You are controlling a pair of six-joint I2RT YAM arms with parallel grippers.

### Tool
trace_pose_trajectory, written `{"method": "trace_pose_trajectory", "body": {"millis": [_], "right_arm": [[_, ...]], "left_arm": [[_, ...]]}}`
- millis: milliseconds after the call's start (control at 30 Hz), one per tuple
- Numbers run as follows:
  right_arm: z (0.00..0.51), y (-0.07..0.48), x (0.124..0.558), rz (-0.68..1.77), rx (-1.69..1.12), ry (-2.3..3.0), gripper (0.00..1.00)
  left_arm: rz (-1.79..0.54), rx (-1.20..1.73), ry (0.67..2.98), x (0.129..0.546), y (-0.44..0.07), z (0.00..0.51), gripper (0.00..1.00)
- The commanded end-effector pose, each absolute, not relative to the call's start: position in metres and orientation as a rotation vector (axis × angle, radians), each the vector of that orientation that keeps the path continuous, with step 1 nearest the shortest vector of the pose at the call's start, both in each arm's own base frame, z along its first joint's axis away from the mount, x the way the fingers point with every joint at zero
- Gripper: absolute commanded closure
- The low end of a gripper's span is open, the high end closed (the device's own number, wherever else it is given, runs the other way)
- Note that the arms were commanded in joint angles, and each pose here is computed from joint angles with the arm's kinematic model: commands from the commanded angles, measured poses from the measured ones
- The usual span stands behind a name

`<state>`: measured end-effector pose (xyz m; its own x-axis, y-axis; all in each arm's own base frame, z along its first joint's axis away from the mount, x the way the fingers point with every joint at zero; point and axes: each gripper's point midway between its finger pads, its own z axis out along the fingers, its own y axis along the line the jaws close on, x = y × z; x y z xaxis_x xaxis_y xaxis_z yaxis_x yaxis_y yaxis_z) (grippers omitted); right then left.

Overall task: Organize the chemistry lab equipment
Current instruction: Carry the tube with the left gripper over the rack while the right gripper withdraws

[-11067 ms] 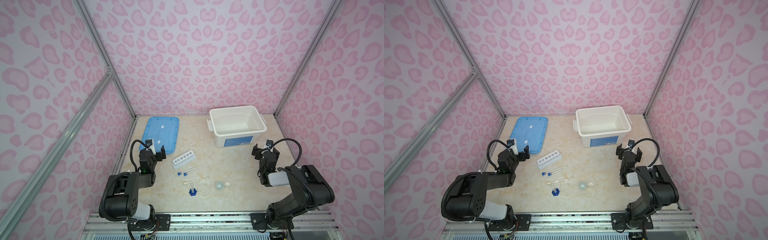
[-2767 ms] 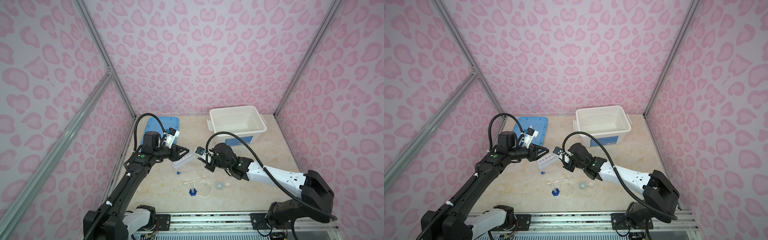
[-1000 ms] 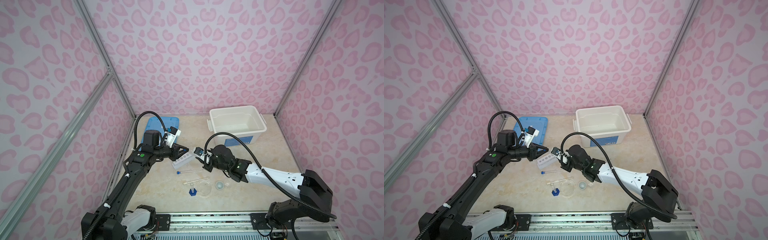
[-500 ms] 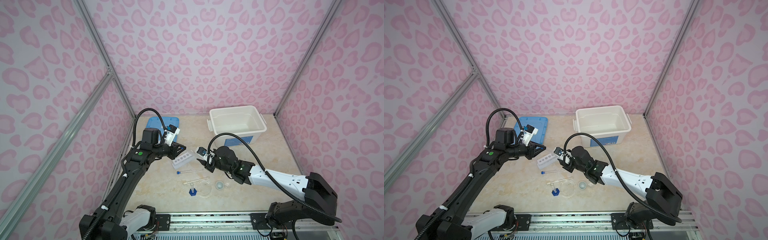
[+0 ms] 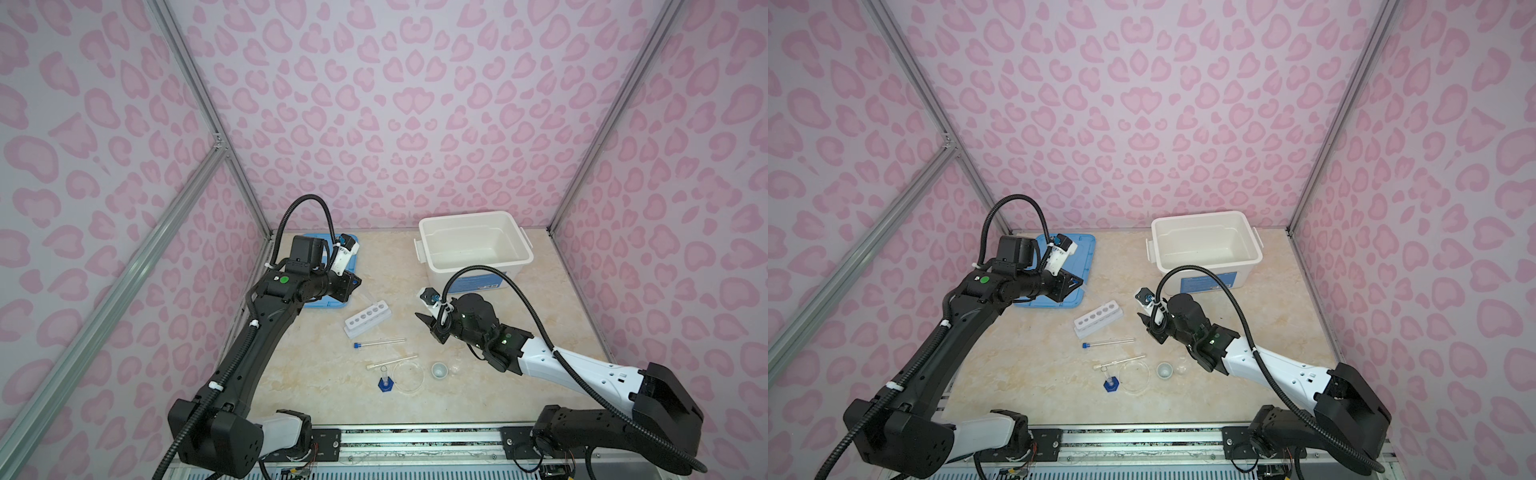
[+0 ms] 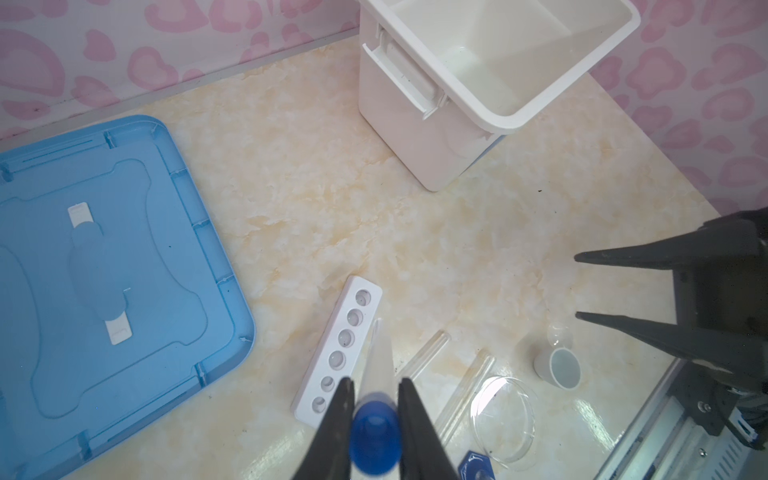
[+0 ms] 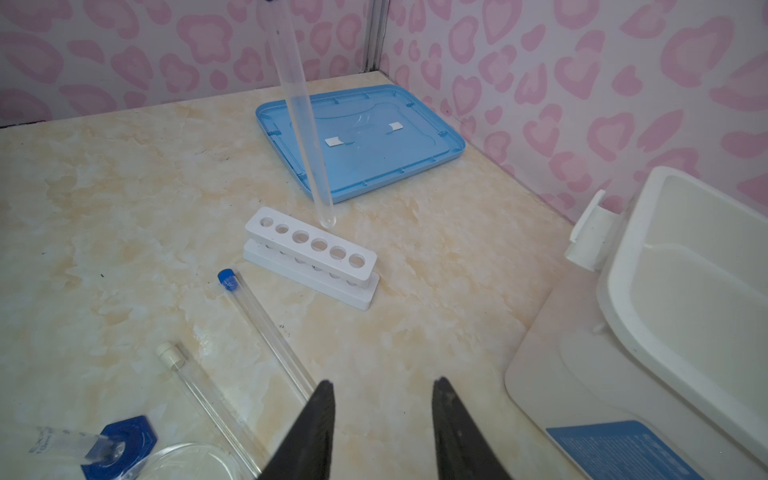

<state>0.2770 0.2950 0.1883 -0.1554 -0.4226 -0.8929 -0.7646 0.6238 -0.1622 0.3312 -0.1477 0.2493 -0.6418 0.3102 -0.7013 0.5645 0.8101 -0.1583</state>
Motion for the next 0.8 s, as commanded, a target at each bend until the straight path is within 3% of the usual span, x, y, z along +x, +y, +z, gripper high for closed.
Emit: {"method": "trace_pose_trajectory", "body": {"millis": [0, 767], "right_arm": [[0.191, 0.296, 0.278, 0.435, -0.933, 1.771, 0.61], [0.178, 0.287, 0.282, 0.452, -0.895, 1.798, 0.63]], "left_arm": [[-0.384, 0.663, 2.338, 0.338, -0.143, 0.241, 0.79], [-0.337, 0.694, 2.327, 0.372, -0.172, 0.231, 0.77]]}}
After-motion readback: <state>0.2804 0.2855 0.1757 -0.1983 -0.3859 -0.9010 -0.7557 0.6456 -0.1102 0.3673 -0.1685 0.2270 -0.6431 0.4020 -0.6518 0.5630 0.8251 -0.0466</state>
